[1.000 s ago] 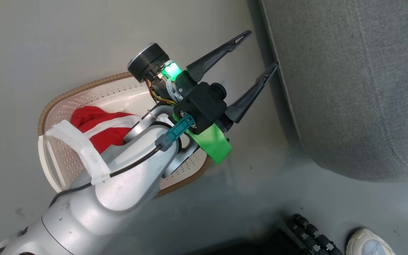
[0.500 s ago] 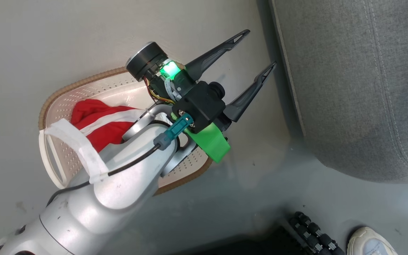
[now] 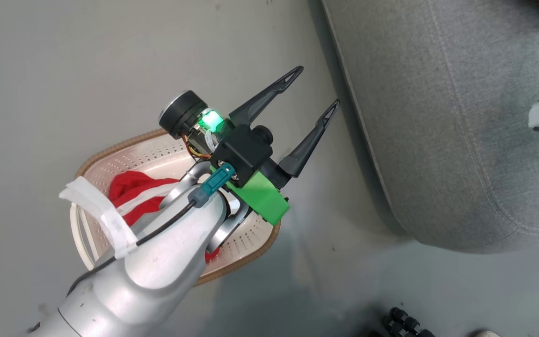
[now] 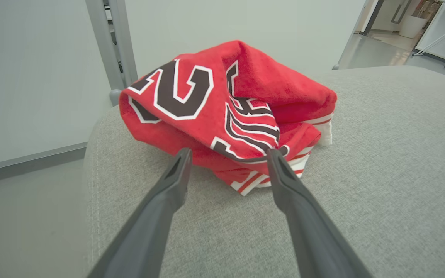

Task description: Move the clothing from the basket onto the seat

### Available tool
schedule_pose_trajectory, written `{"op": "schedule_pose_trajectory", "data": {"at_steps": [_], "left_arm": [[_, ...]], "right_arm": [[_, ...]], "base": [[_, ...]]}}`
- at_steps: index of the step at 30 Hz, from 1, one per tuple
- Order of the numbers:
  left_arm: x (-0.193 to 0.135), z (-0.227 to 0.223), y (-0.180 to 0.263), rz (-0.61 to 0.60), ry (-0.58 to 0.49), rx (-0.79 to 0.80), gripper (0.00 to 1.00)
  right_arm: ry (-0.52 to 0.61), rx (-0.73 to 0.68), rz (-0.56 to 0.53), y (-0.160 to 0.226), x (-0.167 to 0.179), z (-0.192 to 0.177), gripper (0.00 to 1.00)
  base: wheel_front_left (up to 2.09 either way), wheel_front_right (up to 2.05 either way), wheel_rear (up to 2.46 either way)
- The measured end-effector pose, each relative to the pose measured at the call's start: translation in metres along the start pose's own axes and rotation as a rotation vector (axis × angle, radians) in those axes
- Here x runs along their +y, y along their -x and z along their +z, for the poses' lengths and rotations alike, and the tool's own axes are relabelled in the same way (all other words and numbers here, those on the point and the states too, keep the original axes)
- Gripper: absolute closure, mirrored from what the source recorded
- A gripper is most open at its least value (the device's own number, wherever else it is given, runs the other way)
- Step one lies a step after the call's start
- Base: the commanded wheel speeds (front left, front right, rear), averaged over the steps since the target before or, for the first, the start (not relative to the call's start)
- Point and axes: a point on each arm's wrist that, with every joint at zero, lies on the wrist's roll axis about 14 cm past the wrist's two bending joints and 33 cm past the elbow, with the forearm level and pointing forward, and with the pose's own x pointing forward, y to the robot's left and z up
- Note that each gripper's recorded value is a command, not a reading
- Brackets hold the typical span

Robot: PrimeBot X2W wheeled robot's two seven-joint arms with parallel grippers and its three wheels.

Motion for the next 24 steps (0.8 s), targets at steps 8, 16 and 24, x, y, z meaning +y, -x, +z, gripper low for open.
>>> {"op": "schedule_pose_trajectory", "data": {"at_steps": [8, 16, 24], "left_arm": [[-0.013, 0.034, 0.012, 0.062, -0.016, -0.03, 0.0], [-0.015, 0.065, 0.041, 0.169, -0.038, -0.065, 0.0], [0.018, 0.086, 0.099, 0.392, -0.068, -0.087, 0.0]], "right_arm": [[0.013, -0.087, 0.08, 0.04, 0.009, 0.042, 0.0], [-0.029, -0.198, 0.223, 0.07, 0.051, 0.085, 0.0], [-0.109, -0.219, 0.386, 0.096, 0.114, 0.095, 0.0]], "base": [[0.0, 0.0, 0.0], [0.0, 0.0, 0.0], [0.0, 0.0, 0.0]]}}
